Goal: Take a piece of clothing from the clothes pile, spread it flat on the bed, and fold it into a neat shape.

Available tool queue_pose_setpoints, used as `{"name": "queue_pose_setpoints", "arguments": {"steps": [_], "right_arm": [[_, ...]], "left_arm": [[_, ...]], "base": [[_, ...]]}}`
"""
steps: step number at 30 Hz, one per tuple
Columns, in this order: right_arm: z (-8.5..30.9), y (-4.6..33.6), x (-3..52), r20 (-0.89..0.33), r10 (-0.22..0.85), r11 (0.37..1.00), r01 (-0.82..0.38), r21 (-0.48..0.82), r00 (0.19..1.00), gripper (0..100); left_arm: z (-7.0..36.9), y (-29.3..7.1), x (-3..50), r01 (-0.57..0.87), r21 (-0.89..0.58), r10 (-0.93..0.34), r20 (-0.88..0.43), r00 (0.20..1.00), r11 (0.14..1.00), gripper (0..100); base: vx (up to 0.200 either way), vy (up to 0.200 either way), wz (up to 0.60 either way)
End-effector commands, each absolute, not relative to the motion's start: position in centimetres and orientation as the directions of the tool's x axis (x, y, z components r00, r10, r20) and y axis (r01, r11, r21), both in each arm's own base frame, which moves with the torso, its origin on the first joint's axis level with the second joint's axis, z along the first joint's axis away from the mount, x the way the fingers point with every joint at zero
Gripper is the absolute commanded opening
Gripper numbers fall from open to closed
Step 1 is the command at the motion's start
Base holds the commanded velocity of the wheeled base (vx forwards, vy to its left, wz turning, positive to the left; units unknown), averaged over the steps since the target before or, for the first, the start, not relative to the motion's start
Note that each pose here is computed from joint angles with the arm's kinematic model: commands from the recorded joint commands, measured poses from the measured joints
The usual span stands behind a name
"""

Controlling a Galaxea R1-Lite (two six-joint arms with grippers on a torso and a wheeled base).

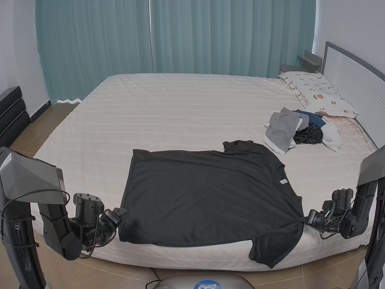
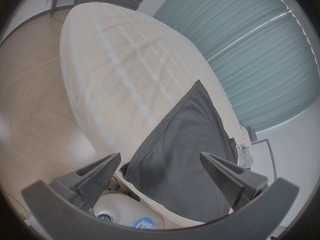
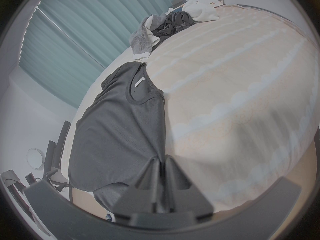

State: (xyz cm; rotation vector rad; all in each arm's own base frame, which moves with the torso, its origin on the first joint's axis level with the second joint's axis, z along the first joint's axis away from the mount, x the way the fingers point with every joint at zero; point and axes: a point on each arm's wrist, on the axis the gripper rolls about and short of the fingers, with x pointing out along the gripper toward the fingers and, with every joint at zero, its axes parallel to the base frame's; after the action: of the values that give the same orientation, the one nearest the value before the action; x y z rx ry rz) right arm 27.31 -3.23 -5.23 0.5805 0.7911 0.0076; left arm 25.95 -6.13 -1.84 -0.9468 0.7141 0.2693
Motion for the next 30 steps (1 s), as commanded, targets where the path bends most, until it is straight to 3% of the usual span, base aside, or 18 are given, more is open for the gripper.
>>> {"name": "queue_pose_setpoints", "arguments": {"steps": [1,10,17,21,26,30], "right_arm": [[-5.2,-3.2,27.4,-0.664,0.219,0.844,0.202,0.496,0.715,100],[-2.8,-3.5,28.1,-0.581,0.21,0.841,0.157,0.517,0.786,100],[-0.5,-3.3,28.8,-0.514,0.212,0.851,0.102,0.516,0.831,100],[-0.4,-3.4,27.5,-0.534,0.212,0.847,0.119,0.519,0.819,100],[-1.0,-3.5,25.1,-0.559,0.283,0.818,0.108,0.565,0.78,100],[-0.9,-3.8,23.9,-0.529,0.336,0.798,0.062,0.599,0.779,100]], "left_arm": [[-2.0,-6.2,25.9,-0.509,-0.642,-0.09,-0.667,0.74,0.573,100],[-2.1,-6.4,25.5,-0.505,-0.631,-0.1,-0.677,0.729,0.589,100],[-2.5,-6.9,25.1,-0.418,-0.576,-0.15,-0.694,0.704,0.702,100],[-2.4,-6.7,25.2,-0.367,-0.573,-0.194,-0.693,0.695,0.733,100],[-2.5,-6.7,25.2,-0.193,-0.478,-0.233,-0.693,0.682,0.857,100],[-2.3,-6.8,25.1,-0.149,-0.478,-0.266,-0.691,0.672,0.866,100]], "base": [[0.0,0.0,0.0],[0.0,0.0,0.0],[0.0,0.0,0.0],[0.0,0.0,0.0],[0.0,0.0,0.0],[0.0,0.0,0.0]]}}
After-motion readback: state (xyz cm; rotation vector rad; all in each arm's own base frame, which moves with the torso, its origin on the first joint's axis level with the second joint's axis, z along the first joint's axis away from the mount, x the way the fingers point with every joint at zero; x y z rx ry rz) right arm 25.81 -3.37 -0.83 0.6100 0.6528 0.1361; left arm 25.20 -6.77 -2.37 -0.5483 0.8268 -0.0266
